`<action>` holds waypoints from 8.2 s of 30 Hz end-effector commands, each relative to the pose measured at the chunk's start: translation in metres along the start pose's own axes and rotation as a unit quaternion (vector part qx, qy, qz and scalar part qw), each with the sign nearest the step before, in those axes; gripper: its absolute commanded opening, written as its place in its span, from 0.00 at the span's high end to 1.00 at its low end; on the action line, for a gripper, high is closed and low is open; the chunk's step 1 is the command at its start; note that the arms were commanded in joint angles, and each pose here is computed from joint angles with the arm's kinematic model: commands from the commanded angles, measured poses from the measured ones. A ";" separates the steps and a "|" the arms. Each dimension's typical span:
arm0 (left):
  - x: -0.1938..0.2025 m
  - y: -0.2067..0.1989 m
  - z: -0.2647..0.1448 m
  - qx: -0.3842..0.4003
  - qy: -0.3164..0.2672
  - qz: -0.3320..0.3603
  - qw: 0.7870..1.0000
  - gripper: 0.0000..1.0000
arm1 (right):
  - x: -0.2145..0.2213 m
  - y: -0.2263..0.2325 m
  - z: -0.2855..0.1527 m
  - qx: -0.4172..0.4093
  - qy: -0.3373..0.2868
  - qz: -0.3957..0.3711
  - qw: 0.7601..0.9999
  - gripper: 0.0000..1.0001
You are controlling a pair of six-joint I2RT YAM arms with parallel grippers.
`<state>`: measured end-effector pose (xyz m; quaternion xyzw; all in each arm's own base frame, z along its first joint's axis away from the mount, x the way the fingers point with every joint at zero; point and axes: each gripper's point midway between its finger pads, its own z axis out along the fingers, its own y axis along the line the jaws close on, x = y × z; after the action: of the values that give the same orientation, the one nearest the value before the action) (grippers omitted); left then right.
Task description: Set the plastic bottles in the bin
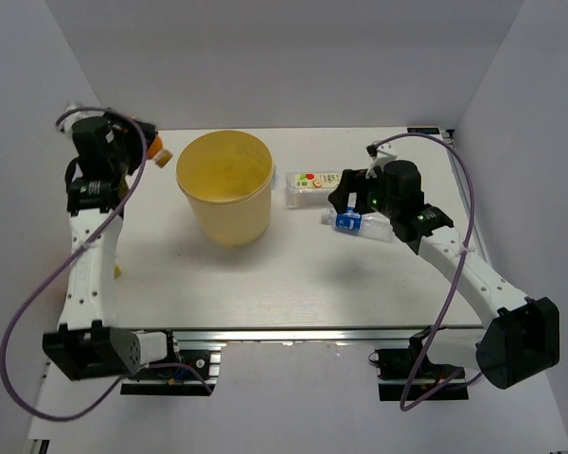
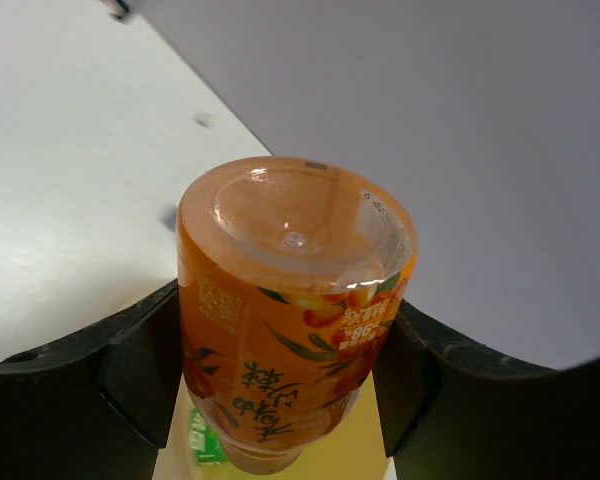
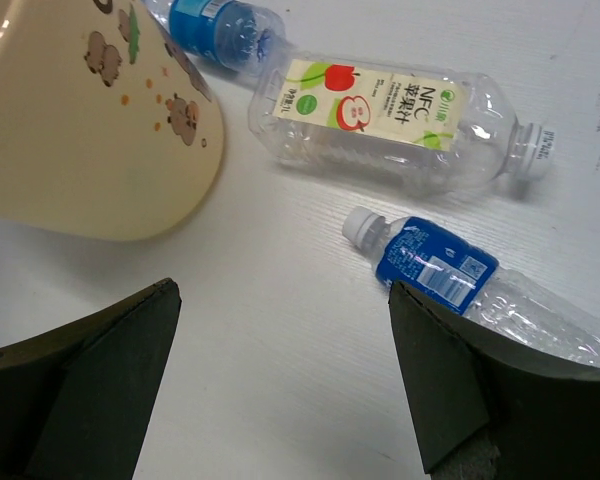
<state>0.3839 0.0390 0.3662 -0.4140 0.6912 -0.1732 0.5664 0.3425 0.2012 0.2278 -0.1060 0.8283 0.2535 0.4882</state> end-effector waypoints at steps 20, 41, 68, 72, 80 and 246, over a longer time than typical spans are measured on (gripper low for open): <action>0.120 -0.145 0.018 0.200 0.142 0.185 0.952 0.02 | 0.006 -0.044 -0.009 0.003 0.071 -0.378 0.923 0.11; 0.080 -0.074 0.021 -0.011 0.059 0.200 0.978 0.02 | 0.069 -0.136 0.060 -0.009 0.242 -0.339 0.909 0.11; 0.053 0.133 -0.091 -0.299 -0.039 0.165 0.939 0.02 | 0.175 -0.103 0.080 -0.106 0.340 -0.204 0.912 0.16; 0.051 0.137 -0.097 -0.299 -0.045 0.162 0.939 0.02 | 0.170 -0.096 0.086 -0.096 0.322 -0.216 0.917 0.18; 0.055 0.143 -0.098 -0.301 -0.043 0.161 0.939 0.02 | 0.095 -0.061 0.075 -0.090 0.224 -0.249 0.938 0.51; 0.043 0.411 -0.076 -0.507 -0.064 -0.202 0.836 0.08 | 0.010 0.003 -0.048 -0.032 -0.059 -0.060 0.996 0.11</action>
<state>0.1525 0.2265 0.0640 -0.7836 0.5548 0.1223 0.2515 0.2976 0.1819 0.2236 -0.1599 0.7970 0.2570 0.5228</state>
